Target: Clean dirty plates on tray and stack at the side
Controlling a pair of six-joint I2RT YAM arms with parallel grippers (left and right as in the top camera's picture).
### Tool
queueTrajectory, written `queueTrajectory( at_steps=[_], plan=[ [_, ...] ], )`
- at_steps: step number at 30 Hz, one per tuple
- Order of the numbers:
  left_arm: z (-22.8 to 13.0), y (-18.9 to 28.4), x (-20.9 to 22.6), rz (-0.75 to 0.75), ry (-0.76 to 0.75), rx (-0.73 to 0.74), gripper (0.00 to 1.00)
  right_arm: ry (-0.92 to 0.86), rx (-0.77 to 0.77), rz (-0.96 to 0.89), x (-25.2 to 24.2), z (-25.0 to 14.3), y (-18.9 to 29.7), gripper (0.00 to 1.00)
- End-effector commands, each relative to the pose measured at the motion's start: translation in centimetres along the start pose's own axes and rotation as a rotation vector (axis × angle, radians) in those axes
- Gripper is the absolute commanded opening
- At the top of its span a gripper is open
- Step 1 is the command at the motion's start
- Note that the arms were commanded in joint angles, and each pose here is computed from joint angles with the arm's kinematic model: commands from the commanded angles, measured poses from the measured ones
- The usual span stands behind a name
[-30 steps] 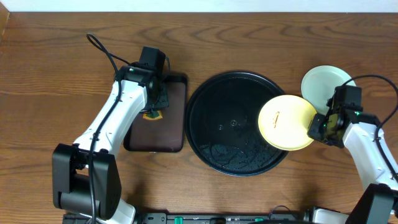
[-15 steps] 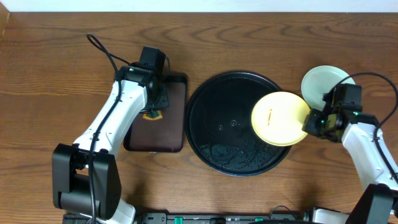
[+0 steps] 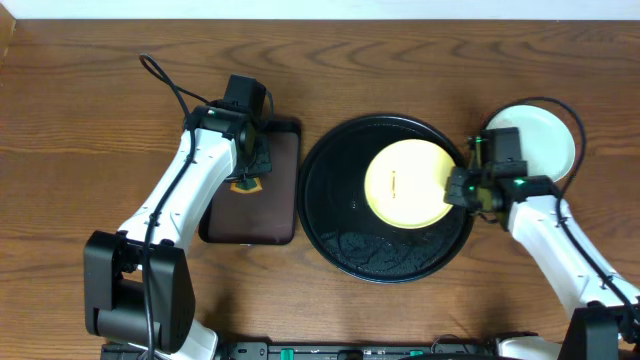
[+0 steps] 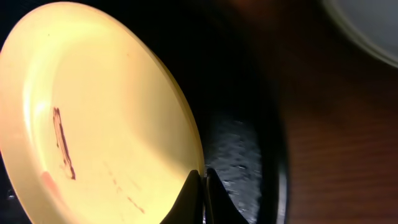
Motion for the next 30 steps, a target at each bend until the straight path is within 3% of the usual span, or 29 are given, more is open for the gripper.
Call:
queueTrajectory(
  at_steps=[1, 13, 16, 20, 30],
  plan=[
    [-0.4, -0.3, 0.0, 0.0, -0.014, 0.02, 0.08, 0.019, 0.003, -0.02, 1.5, -0.4, -0.5, 0.01],
    [-0.5, -0.3, -0.2, -0.018, -0.014, 0.029, 0.08, 0.039, 0.063, 0.009, 3.3, -1.3, -2.8, 0.02],
    [-0.5, -0.3, -0.2, -0.018, -0.014, 0.029, 0.08, 0.095, 0.036, 0.023, 3.7, 0.0, -2.0, 0.22],
    [-0.5, -0.3, -0.2, -0.018, -0.014, 0.029, 0.08, 0.171, 0.016, 0.017, 3.5, 2.1, -0.5, 0.31],
    [-0.6, -0.3, -0.6, -0.022, -0.026, 0.026, 0.08, 0.338, 0.01, 0.024, 2.5, 3.3, -2.1, 0.32]
  ],
)
Point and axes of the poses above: each gripper's point midway between its finger pads, its own y axis back along the fingers, its own x axis along the line the jaws close on, z = x × y, the point moved 8 cm from there along y, back along the fingers, and after that the axes turned 4 degrees about y, right-handed, at the moved point
